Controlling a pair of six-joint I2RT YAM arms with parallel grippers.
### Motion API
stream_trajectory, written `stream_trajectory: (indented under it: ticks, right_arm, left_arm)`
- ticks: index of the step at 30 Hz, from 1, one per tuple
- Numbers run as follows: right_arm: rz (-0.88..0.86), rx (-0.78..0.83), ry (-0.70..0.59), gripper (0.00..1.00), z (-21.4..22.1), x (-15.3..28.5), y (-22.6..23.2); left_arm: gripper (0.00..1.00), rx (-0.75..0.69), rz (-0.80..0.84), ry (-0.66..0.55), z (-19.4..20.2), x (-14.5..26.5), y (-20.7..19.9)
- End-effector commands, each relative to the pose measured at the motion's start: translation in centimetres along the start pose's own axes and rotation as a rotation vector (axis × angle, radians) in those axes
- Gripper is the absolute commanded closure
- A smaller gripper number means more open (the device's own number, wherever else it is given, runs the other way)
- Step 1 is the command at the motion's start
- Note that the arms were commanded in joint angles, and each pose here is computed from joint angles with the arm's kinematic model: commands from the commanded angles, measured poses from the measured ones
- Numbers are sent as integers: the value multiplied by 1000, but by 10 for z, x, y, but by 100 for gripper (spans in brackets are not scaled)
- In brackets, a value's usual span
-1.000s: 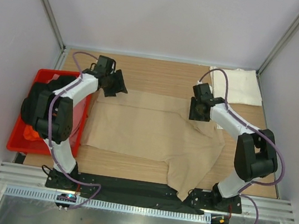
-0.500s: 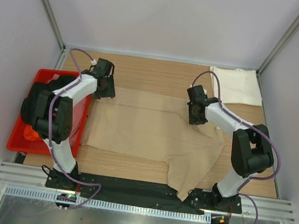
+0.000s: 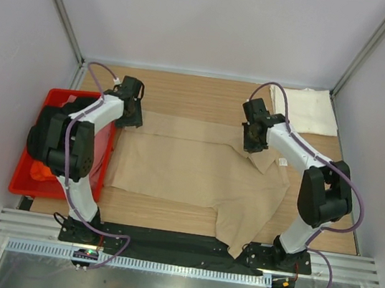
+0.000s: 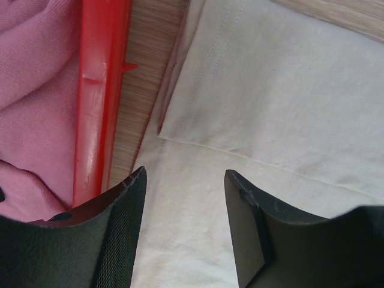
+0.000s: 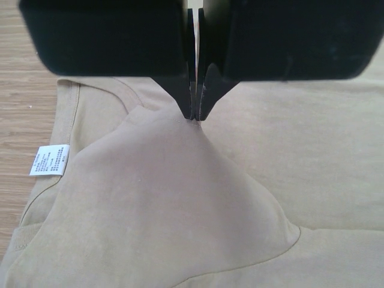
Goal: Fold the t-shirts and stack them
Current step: Fold the tshirt
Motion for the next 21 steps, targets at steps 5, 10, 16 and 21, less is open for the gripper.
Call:
stream_trajectory:
  ticks: [5, 10, 16, 21]
  right_arm:
    - [-65, -36, -27, 99, -4, 34, 3]
    - [-74, -33, -25, 99, -2, 33, 4]
    - [-91, -29, -30, 99, -3, 32, 6]
    - [-92, -28, -32, 99, -3, 31, 7]
  left_arm:
    - [45, -15, -42, -25, -11, -5, 5]
    - [48, -10, -13, -20, -14, -12, -2]
    - [53, -18, -24, -24, -19, -19, -5]
    - [60, -28, -55, -25, -18, -26, -2]
Point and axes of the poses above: each gripper's point midway between its finger pads, its own x axis back along the fingers, its own y axis along the line the jaws close on, z = x × y, the point moved 5 cm from there along x, back along the fingers, and after that the axes turned 6 degrees about x, right-handed, at the moved point
